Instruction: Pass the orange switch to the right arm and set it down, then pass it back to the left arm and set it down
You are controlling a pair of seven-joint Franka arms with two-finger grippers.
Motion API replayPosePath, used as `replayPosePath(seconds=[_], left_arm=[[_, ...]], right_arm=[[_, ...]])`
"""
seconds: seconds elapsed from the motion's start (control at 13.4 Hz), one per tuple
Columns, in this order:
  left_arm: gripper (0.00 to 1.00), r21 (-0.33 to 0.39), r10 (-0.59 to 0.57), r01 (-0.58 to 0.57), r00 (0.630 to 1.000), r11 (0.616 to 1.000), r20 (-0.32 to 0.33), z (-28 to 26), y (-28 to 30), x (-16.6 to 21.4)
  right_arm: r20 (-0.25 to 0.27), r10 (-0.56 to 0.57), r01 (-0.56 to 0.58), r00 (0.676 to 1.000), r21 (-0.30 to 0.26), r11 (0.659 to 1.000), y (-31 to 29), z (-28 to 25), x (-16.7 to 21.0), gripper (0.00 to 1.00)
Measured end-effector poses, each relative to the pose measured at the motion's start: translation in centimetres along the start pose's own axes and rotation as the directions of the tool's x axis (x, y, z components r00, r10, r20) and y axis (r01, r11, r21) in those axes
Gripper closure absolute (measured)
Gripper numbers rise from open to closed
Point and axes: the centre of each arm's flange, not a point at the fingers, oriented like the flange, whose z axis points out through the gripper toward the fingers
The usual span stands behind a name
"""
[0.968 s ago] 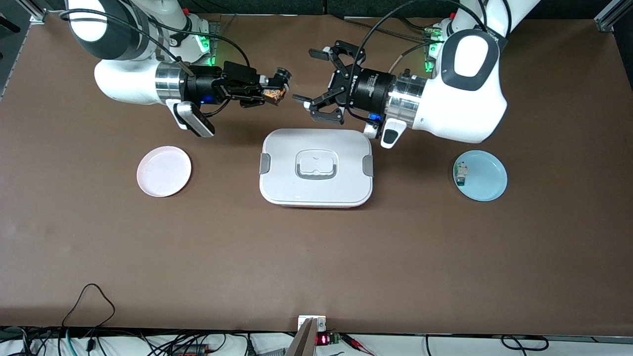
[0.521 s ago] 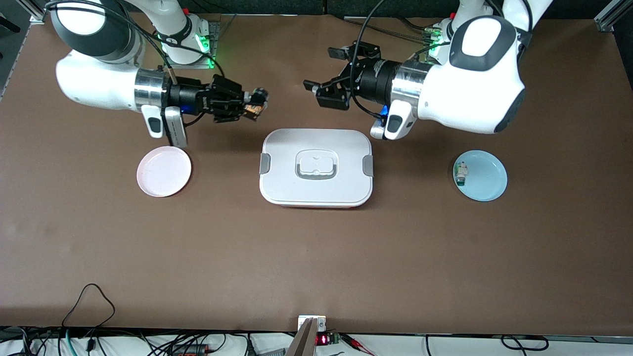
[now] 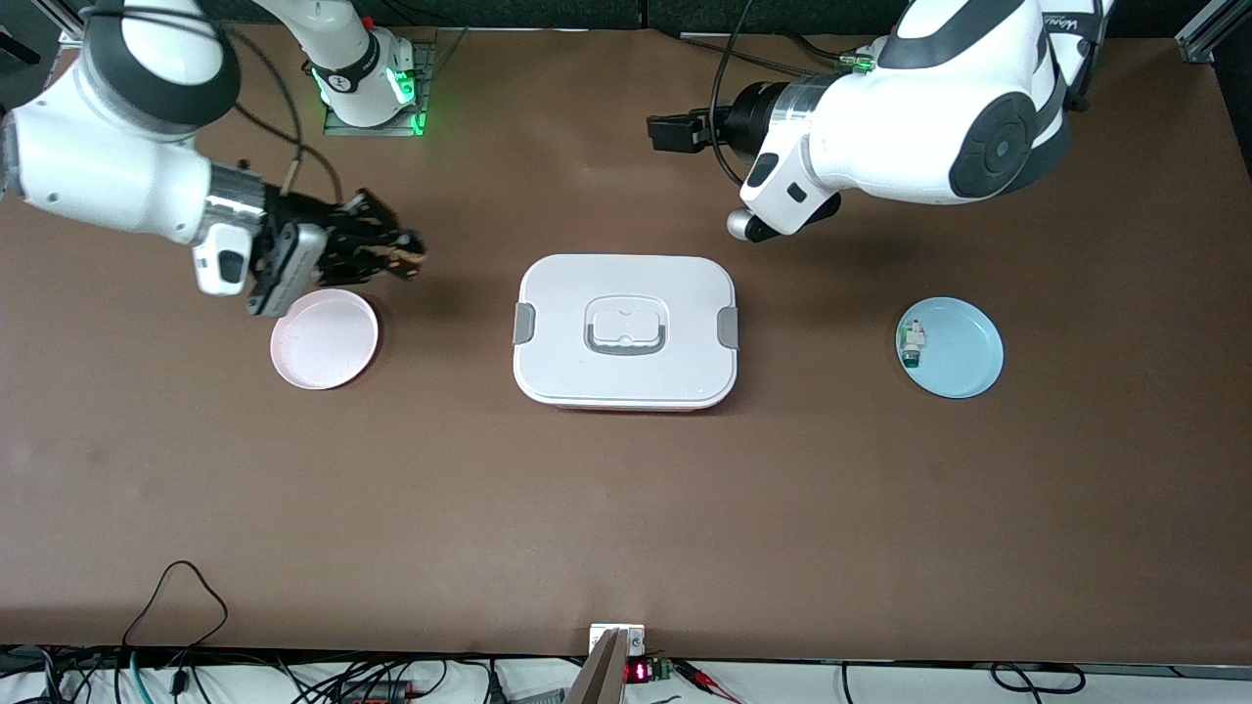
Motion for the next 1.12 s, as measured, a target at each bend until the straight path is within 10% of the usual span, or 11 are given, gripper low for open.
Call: replayPosePath(seconds=[0.3, 0.52, 0.82, 1.12], left_arm=[[0.0, 0.282, 0.086, -0.009, 0.961, 0.959, -0.263, -0.5, -1.5, -2.7], [0.0, 0.357, 0.155, -0.03, 0.932, 0.934, -0.327, -1.0, -2.0, -3.6], [0.0, 0.403, 0.283, -0.142, 0.905, 0.904, -0.317, -5.5, -5.4, -0.2], [0.0, 0.423, 0.331, -0.177, 0.886, 0.889, -0.325, -8.9, -8.0, -0.1]], right_arm=[[0.335, -0.158, 0.248, 0.929, -0.247, 0.937, 5.3, 0.3, -2.5, 0.66], [0.507, -0.264, 0.449, 0.821, -0.288, 0.846, 6.9, 1.6, -2.5, 0.66], [0.597, -0.442, 0.665, 0.67, -0.217, 0.715, 10.3, 6.3, -3.5, 0.66], [0.64, -0.465, 0.695, 0.612, -0.154, 0.702, 13.1, 9.4, -5.8, 0.66]])
